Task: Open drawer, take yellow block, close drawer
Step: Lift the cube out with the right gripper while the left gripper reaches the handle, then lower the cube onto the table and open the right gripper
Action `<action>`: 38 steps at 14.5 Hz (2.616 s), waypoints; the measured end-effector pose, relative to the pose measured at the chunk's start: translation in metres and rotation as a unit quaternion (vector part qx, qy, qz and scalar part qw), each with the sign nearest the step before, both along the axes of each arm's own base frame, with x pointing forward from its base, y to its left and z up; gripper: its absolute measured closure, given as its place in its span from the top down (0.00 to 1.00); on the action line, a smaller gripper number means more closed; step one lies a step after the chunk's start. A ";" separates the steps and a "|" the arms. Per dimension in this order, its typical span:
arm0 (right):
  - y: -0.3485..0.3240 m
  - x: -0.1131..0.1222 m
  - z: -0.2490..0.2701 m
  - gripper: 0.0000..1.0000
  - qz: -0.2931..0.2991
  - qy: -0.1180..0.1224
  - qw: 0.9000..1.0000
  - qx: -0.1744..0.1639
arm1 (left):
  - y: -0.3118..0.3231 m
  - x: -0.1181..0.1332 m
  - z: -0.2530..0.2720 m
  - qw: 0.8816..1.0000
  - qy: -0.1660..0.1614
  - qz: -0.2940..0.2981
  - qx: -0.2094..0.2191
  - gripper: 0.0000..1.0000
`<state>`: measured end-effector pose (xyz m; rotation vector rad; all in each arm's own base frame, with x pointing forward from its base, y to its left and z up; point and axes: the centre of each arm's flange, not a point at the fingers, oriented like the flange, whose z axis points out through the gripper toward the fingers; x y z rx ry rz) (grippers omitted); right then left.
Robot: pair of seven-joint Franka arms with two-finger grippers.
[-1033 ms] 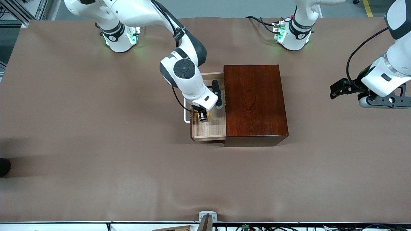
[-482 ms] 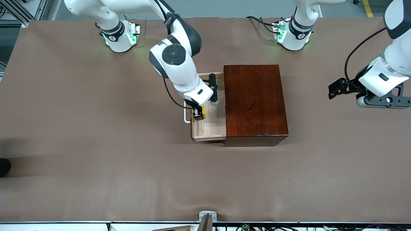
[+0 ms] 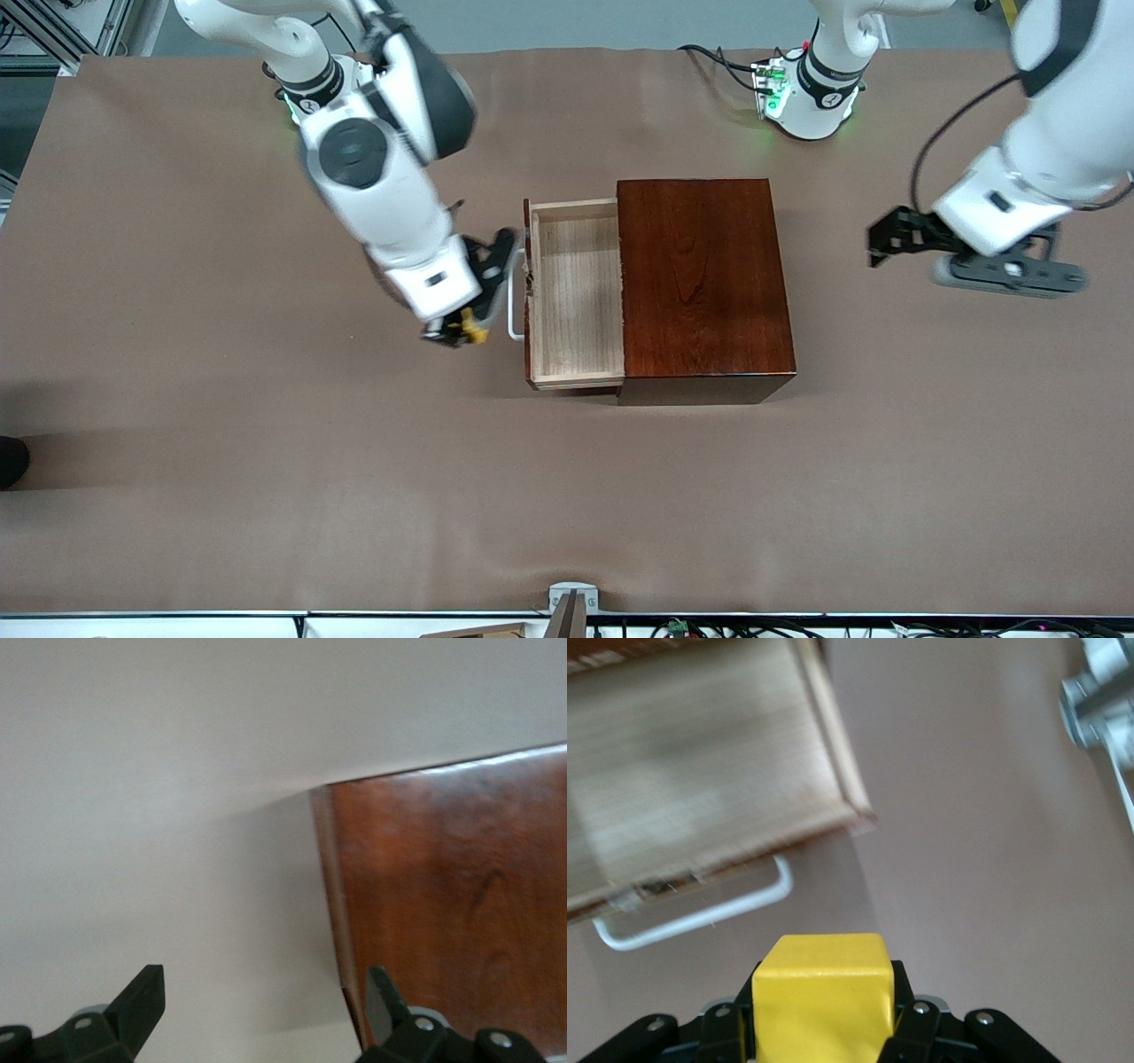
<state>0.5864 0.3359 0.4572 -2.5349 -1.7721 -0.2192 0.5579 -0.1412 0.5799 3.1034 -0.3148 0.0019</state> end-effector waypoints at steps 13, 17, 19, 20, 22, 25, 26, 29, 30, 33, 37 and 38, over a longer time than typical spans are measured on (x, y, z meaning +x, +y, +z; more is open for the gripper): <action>-0.269 0.021 -0.062 0.56 -0.381 0.091 0.920 -0.018 | -0.304 -0.098 -0.013 0.935 -0.029 -0.344 -0.080 1.00; -0.323 0.015 -0.082 0.56 -0.489 0.110 0.865 -0.020 | -0.362 -0.088 -0.053 0.883 -0.068 -0.447 -0.127 1.00; -0.339 0.010 -0.093 0.56 -0.542 0.115 0.832 -0.020 | -0.379 -0.072 -0.084 0.851 -0.093 -0.498 -0.136 1.00; -0.345 0.009 -0.099 0.56 -0.567 0.113 0.815 -0.021 | -0.388 -0.065 -0.103 0.838 -0.102 -0.518 -0.139 1.00; -0.355 0.005 -0.117 0.56 -0.602 0.101 0.791 -0.023 | -0.409 -0.055 -0.145 0.820 -0.123 -0.541 -0.136 1.00; -0.370 -0.001 -0.152 0.56 -0.626 0.079 0.776 -0.013 | -0.444 -0.067 -0.204 0.801 -0.141 -0.574 -0.098 1.00; -0.376 -0.003 -0.165 0.56 -0.631 0.077 0.772 -0.012 | -0.453 -0.074 -0.215 0.796 -0.142 -0.582 -0.088 1.00; -0.390 -0.006 -0.203 0.56 -0.644 0.074 0.761 -0.012 | -0.463 -0.082 -0.233 0.791 -0.138 -0.590 -0.078 1.00; -0.392 -0.005 -0.213 0.56 -0.646 0.071 0.760 -0.011 | -0.461 -0.080 -0.237 0.793 -0.136 -0.589 -0.076 1.00; -0.392 -0.002 -0.234 0.56 -0.647 0.059 0.760 -0.005 | -0.455 -0.073 -0.250 0.797 -0.125 -0.587 -0.070 1.00; -0.391 -0.003 -0.264 0.56 -0.647 0.046 0.761 0.001 | -0.451 -0.077 -0.259 0.799 -0.090 -0.591 -0.061 1.00; -0.391 -0.003 -0.269 0.56 -0.646 0.048 0.762 0.000 | -0.450 -0.077 -0.259 0.800 -0.082 -0.592 -0.059 1.00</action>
